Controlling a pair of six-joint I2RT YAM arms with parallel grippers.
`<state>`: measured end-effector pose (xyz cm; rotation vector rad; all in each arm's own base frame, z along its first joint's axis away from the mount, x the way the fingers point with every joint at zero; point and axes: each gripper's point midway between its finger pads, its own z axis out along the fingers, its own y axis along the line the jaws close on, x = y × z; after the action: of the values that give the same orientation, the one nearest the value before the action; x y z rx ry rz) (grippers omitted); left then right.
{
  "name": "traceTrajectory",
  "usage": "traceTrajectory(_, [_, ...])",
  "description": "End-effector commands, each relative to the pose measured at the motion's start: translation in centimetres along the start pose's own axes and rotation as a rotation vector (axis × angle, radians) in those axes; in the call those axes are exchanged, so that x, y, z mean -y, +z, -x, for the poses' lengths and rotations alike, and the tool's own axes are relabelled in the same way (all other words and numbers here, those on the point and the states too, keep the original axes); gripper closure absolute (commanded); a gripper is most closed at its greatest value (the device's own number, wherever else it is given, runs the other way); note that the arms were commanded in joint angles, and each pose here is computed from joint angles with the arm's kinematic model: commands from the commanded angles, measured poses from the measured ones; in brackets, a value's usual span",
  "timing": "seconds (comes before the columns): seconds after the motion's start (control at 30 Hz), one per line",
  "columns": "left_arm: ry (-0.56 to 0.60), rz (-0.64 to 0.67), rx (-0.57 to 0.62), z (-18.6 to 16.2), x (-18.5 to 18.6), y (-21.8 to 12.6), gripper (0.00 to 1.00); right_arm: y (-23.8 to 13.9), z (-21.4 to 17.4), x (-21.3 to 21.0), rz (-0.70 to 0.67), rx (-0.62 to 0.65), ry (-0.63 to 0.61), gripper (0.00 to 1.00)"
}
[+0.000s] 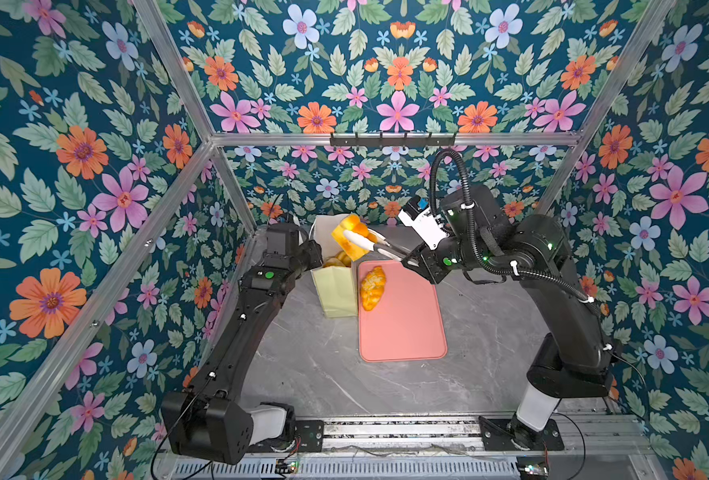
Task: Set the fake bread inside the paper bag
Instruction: 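Carry the sliced loaf with the tongs to the bag opening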
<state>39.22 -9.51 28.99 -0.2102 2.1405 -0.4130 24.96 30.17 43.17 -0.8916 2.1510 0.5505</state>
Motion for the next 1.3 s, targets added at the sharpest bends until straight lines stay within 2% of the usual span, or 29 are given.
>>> traceTrajectory(0.0, [0.001,-0.022,-0.018,-0.4,0.4,0.3,0.63,0.3,2.5,-0.8,0.023,0.097,0.045,0.70])
traceTrajectory(0.47, [-0.034,0.002,0.008,-0.3,-0.3,0.9,0.81,3.9,4.1,-0.7,-0.012,0.128,0.096,0.70])
traceTrajectory(0.73, [-0.077,-0.026,0.025,0.0,0.2,1.0,0.97,5.5,4.4,-0.6,-0.027,0.134,0.159,0.70])
traceTrajectory(1.0, [-0.141,-0.104,0.033,0.1,1.6,1.0,0.99,6.6,4.3,-0.2,-0.050,0.126,0.169,0.70])
traceTrajectory(1.27, [-0.166,-0.125,0.040,0.3,2.0,0.9,1.00,7.9,4.0,-0.1,-0.058,0.106,0.173,0.70])
